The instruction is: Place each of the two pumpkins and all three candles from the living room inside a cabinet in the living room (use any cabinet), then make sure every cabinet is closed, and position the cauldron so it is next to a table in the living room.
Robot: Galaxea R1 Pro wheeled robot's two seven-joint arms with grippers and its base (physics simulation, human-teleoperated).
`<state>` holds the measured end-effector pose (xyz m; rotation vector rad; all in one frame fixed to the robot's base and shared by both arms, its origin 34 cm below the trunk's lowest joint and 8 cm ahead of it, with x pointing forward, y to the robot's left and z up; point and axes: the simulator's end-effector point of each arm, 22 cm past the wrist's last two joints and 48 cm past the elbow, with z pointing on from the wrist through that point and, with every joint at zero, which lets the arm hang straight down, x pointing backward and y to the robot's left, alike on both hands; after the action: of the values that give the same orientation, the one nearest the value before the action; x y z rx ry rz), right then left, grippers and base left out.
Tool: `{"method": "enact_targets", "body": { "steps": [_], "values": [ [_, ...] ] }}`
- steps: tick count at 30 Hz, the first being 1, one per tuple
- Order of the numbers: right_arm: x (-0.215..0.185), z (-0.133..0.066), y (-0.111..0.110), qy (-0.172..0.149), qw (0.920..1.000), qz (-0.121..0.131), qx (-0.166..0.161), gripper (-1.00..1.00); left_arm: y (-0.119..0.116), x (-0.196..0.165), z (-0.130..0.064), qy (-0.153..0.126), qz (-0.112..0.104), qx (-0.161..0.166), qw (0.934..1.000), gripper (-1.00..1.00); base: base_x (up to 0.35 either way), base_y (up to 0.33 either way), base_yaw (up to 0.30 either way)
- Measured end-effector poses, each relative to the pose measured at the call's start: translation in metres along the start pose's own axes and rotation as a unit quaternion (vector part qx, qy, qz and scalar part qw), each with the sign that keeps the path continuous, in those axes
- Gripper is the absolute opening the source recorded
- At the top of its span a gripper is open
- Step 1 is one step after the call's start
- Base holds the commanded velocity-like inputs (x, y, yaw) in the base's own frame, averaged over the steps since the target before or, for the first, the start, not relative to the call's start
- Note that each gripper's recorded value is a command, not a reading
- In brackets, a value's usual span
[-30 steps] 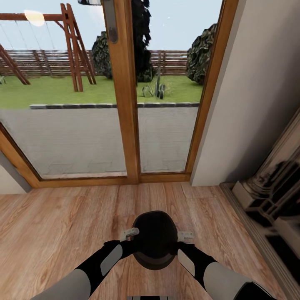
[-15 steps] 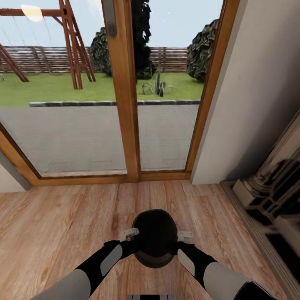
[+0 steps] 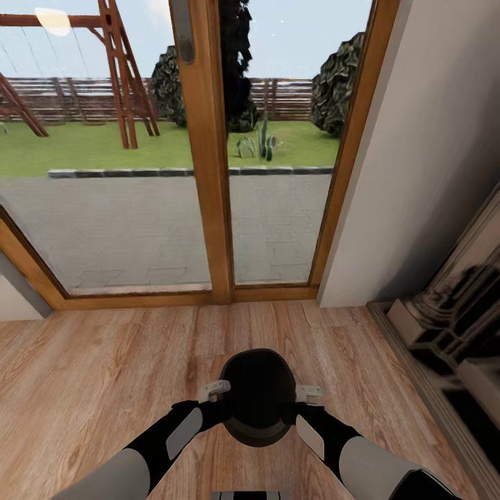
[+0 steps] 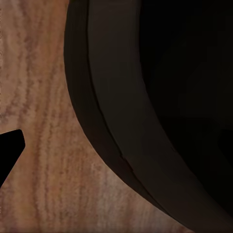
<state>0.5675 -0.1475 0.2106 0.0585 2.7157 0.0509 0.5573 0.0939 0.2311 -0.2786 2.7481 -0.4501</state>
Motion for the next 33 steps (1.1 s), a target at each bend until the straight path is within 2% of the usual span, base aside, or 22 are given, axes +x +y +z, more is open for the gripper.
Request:
{"method": "enact_targets", "body": {
  "steps": [2, 4, 8, 17, 18, 26, 33],
  "values": [
    [0.0, 0.0, 0.0, 0.0, 1.0, 0.0, 0.0, 1.0, 0.007, 0.003, 0.001, 0.004, -0.005, -0.006, 1.0, 1.0, 0.0, 0.0, 0.0],
    [0.0, 0.0, 0.0, 0.0, 1.0, 0.0, 0.0, 1.0, 0.016, 0.007, 0.002, 0.009, -0.025, -0.011, 0.9996, 1.0, 0.0, 0.0, 0.0],
    [0.0, 0.0, 0.0, 0.0, 1.0, 0.0, 0.0, 1.0, 0.029, 0.013, 0.004, 0.015, -0.04, -0.024, 0.9988, 1.0, 0.0, 0.0, 0.0],
    [0.001, 0.0, 0.0, 0.001, 1.0, 0.0, 0.0, 1.0, 0.03, 0.014, 0.004, 0.016, -0.039, -0.026, 0.9988, 1.0, 0.0, 0.0, 0.0],
    [0.001, 0.0, 0.0, 0.001, 1.0, 0.0, 0.0, 1.0, 0.03, 0.014, 0.004, 0.016, -0.039, -0.027, 0.9988, -1.0, 0.0, 0.0, 0.0],
    [0.001, 0.0, 0.0, 0.001, 1.0, 0.0, 0.0, 1.0, 0.031, 0.014, 0.004, 0.016, -0.038, -0.027, 0.9988, -1.0, 0.0, 0.0, 0.0],
    [0.001, 0.0, 0.0, 0.001, 1.0, 0.001, 0.0, 1.0, 0.03, 0.009, 0.004, 0.003, -0.043, -0.026, 0.9987, -1.0, 0.0, 0.0, 0.0]
  ]
}}
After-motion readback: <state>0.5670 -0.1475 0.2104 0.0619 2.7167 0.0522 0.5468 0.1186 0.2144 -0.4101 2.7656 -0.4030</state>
